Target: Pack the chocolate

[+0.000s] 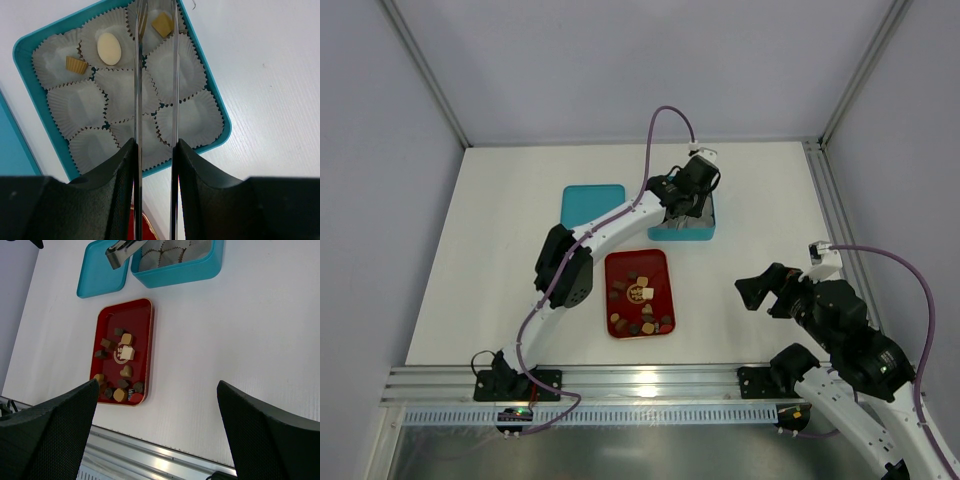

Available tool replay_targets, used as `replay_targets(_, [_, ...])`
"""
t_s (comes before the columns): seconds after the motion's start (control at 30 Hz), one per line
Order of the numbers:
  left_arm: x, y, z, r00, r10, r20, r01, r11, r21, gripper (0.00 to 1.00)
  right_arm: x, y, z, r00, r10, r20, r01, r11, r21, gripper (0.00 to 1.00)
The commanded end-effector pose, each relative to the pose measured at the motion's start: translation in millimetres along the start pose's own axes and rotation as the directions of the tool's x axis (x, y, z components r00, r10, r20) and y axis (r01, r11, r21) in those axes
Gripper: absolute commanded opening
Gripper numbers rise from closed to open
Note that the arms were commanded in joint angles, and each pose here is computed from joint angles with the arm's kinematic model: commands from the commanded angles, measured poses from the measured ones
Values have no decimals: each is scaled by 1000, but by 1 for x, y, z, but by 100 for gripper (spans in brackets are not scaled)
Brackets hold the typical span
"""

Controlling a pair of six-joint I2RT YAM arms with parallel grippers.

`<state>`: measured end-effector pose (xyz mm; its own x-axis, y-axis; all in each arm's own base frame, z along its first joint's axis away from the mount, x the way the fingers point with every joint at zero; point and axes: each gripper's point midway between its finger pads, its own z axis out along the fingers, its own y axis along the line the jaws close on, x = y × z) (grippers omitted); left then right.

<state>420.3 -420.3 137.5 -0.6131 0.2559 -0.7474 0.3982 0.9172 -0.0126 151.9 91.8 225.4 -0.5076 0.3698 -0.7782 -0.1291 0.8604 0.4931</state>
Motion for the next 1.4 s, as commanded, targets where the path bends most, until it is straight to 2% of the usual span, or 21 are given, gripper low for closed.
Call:
replay_targets(0.0, [-49, -2, -31, 990, -38, 133, 35, 999, 31, 37, -4, 4, -3, 1000, 8, 12, -8, 1000, -17, 100])
replay_targets(0.23, [-79, 4, -85, 977, -74, 198, 60, 995, 73, 37, -6, 4, 3, 1000, 6, 23, -6, 1000, -10, 100])
replay_targets(0.37, [-77, 12, -119, 978, -96, 187, 79, 992, 98, 37, -9, 5, 8, 1000, 0, 28, 0, 1000, -6, 99])
replay_targets(0.47, [-61, 20, -149, 985, -106, 134, 91, 989, 114, 37, -8, 8, 16, 1000, -6, 21, 6, 1000, -12, 100])
replay_targets(0.53, [-34, 26, -157, 993, -107, 53, 101, 989, 107, 37, -6, 10, 23, 1000, -10, 13, 10, 1000, -16, 100])
replay_targets(0.57, [-35, 30, -177, 990, -124, 63, 116, 986, 121, 37, -5, 12, 25, 1000, -10, 7, 10, 1000, -24, 100])
replay_targets(0.6, [-13, 35, -176, 993, -113, 10, 112, 988, 108, 37, -5, 13, 28, 1000, -8, 8, 8, 999, -31, 100])
replay_targets(0.67, [-3, 39, -202, 992, -129, 3, 127, 982, 143, 37, -4, 16, 33, 1000, -5, 3, 5, 999, -38, 100])
replay_targets(0.83, [66, 46, -233, 986, -89, -140, 110, 982, 150, 37, 5, 14, 44, 1000, 0, -16, 0, 999, -35, 100])
replay_targets(1.07, [136, 45, -269, 970, -103, -221, 134, 983, 129, 37, 14, 13, 54, 999, 7, -40, -9, 999, -36, 100])
replay_targets(1.13, [146, 40, -280, 972, -98, -216, 130, 982, 136, 37, 16, 12, 55, 999, 8, -46, -9, 999, -31, 100])
replay_targets(1.37, [186, 34, -281, 963, -125, -237, 149, 985, 85, 41, 24, 7, 58, 998, 4, -63, -5, 1000, -24, 100])
